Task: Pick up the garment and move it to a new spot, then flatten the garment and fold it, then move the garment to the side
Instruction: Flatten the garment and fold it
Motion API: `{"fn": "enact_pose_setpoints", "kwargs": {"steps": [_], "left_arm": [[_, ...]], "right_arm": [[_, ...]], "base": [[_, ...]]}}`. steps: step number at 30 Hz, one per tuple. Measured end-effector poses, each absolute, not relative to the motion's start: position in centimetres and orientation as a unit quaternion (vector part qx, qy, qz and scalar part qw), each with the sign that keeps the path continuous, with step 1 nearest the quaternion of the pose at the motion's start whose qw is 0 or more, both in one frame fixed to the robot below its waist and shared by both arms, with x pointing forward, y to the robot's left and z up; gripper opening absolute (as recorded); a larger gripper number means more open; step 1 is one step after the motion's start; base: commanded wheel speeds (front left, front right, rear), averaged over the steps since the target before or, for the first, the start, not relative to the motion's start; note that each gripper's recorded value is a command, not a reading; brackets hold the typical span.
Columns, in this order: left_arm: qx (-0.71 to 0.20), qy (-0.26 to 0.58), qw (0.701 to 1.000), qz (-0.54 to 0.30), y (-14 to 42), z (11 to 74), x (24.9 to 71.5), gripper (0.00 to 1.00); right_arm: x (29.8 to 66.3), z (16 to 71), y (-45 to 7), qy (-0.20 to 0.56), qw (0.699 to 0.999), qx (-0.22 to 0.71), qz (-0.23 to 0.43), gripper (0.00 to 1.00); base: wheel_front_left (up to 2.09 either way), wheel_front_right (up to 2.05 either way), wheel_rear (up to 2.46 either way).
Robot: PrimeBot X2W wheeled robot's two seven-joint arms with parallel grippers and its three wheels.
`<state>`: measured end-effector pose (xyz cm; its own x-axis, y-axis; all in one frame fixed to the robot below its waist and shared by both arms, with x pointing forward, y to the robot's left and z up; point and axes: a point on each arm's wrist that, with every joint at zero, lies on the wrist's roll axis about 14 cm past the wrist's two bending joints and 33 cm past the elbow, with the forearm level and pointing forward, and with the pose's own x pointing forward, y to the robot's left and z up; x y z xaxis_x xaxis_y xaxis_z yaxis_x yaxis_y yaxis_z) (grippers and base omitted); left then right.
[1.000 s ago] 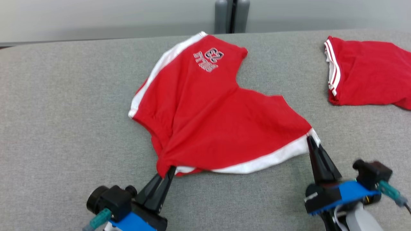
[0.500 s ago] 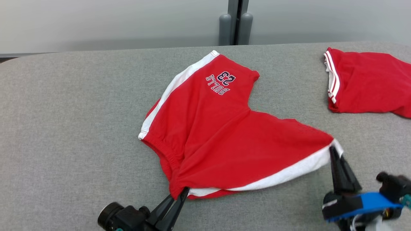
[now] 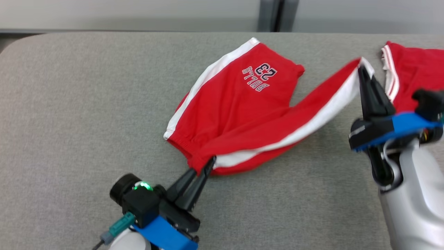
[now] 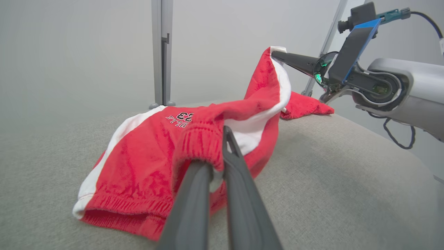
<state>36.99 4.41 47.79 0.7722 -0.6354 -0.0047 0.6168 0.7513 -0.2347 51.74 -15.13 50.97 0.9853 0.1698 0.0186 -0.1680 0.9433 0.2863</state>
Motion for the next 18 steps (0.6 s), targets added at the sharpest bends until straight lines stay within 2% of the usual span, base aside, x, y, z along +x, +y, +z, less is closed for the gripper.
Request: {"fn": "enact_pose_setpoints", "kwargs": {"steps": [6, 18], "left_arm": [[-0.125, 0.037, 0.945, -0.300, 5.9, 47.8, 39.6, 0.00], [-0.150, 0.059, 0.960, -0.231, 8.7, 45.2, 44.1, 0.00]], "right_arm": [[56.7, 50.8, -11.9, 0.016, 0.984, 0.130, 0.120, 0.00], [64.6, 46.9, -5.8, 0.069, 0.980, 0.093, 0.164, 0.00]], "base": [[0.00, 0.00, 0.00], [0.00, 0.00, 0.00]]}}
